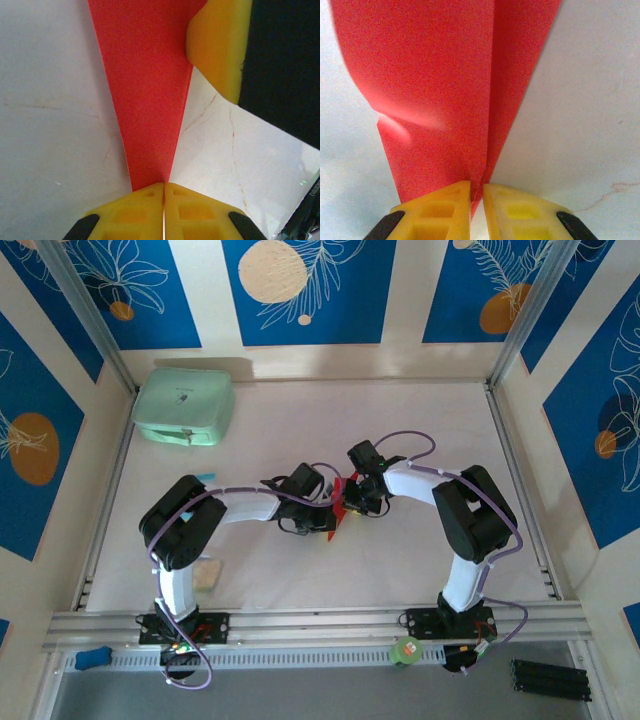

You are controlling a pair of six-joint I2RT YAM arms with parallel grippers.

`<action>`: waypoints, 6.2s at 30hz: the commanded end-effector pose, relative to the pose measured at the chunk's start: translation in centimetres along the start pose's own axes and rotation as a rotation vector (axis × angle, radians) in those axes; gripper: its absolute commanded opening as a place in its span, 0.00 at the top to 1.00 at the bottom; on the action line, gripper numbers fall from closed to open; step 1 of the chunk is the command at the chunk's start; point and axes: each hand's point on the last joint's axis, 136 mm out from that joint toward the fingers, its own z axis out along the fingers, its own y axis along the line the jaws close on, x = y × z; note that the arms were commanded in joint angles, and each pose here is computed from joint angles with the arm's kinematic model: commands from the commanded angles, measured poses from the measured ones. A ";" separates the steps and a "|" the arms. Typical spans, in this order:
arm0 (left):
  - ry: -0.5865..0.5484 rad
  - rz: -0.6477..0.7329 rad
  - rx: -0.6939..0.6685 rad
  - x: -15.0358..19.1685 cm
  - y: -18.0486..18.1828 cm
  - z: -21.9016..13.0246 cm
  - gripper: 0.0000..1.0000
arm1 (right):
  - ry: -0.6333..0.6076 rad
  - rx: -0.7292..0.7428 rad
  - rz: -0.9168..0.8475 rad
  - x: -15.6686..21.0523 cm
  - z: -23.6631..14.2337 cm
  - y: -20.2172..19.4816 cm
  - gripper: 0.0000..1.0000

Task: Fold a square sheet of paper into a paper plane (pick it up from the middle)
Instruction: Fold the wing for the fifth time at the center of the table.

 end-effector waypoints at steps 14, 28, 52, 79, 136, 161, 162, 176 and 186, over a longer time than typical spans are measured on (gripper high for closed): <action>0.100 0.012 -0.108 2.8 2.6 1.2 0.94 | -0.021 -0.103 0.014 0.4 -1.1 0.4 0.82; 0.110 0.017 -0.121 3.0 2.7 1.4 0.96 | -0.083 -0.308 -0.091 0.7 -3.1 3.5 0.92; 0.146 0.085 -0.177 5.3 2.4 0.3 0.96 | 0.019 -0.131 0.064 1.1 2.9 -1.5 0.97; -0.102 0.114 -0.096 1.0 -2.1 -5.7 0.95 | 0.038 -0.185 0.168 2.2 2.3 -0.2 0.97; 0.047 -0.059 -0.237 3.0 6.0 0.0 1.00 | -0.232 -0.162 0.036 -6.6 -1.6 -1.0 0.94; 0.035 -0.050 -0.212 2.4 5.3 0.0 1.00 | -0.188 0.047 -0.110 -5.5 -2.3 -1.2 0.44; 0.035 -0.050 -0.212 2.5 5.3 0.0 1.00 | -0.183 0.057 -0.107 -5.6 -2.2 -1.3 0.44; -0.026 0.021 -0.126 -0.1 1.5 -1.5 0.99 | -0.086 0.149 -0.073 -5.3 0.5 -2.8 0.76; -0.119 0.076 -0.045 -4.2 -1.6 -1.8 0.94 | -0.082 0.140 -0.082 -5.1 0.8 -2.8 0.79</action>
